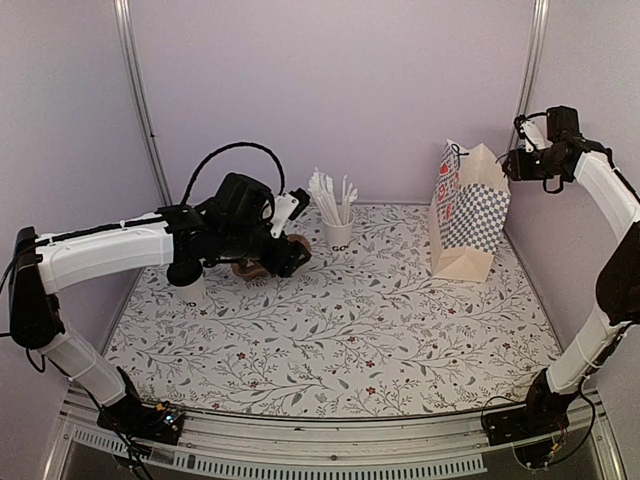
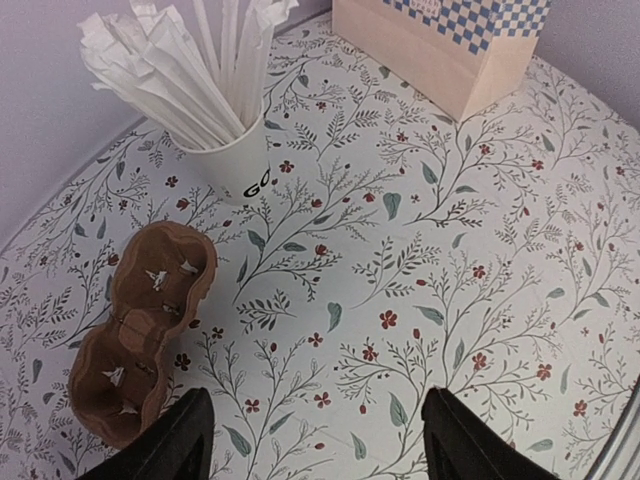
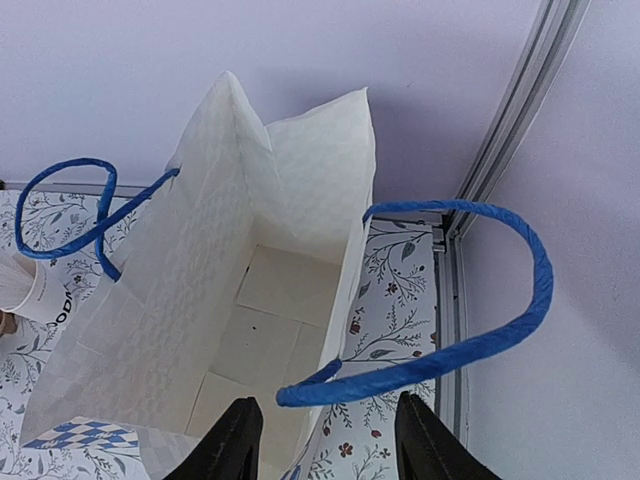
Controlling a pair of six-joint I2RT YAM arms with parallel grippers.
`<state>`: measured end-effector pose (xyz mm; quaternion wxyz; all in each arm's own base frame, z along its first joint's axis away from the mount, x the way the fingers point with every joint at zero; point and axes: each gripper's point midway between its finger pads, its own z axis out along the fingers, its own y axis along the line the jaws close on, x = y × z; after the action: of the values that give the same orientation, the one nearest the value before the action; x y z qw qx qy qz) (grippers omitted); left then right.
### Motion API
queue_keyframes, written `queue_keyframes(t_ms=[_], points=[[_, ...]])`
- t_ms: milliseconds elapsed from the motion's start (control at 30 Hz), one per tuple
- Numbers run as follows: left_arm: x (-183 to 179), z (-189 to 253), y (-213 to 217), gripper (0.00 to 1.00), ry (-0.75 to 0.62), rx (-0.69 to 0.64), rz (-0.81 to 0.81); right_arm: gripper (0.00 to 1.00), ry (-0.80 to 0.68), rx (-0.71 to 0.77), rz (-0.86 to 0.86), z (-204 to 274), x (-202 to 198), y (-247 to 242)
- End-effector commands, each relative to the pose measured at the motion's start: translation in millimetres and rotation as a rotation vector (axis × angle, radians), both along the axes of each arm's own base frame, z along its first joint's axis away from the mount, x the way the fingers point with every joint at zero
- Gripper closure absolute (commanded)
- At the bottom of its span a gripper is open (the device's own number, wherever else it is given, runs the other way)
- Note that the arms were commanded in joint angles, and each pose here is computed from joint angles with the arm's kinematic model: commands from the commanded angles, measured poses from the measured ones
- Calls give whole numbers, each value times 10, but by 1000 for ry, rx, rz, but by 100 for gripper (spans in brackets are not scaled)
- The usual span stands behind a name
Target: Pack the takeout coffee
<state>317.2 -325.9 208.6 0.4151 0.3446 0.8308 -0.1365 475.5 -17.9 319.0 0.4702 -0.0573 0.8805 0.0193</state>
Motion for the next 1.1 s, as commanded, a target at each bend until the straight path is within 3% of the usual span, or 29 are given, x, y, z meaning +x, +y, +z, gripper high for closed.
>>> queue_keyframes(t_ms=[0, 333, 600, 733, 833, 967, 1067], points=[[-12, 200, -52, 26, -38, -24, -14, 52, -22, 15, 1, 114, 19, 2], [-20, 216, -53, 27, -35, -31, -15, 54, 38, 45, 6, -181, -73, 42], [-25, 199, -62, 27, -29, -31, -17, 63, 29, 64, -13, -203, -98, 37], [-18, 190, -55, 27, -28, -27, -14, 79, 27, 69, -9, -191, -111, 49], [-16, 190, -58, 27, -29, -27, -13, 84, 27, 72, -6, -190, -136, 59], [-7, 200, -46, 27, -31, -26, -9, 99, 19, 71, -2, -144, -194, 69], [1, 207, -32, 27, -36, -23, -2, 100, 12, 64, 3, -99, -270, 79]])
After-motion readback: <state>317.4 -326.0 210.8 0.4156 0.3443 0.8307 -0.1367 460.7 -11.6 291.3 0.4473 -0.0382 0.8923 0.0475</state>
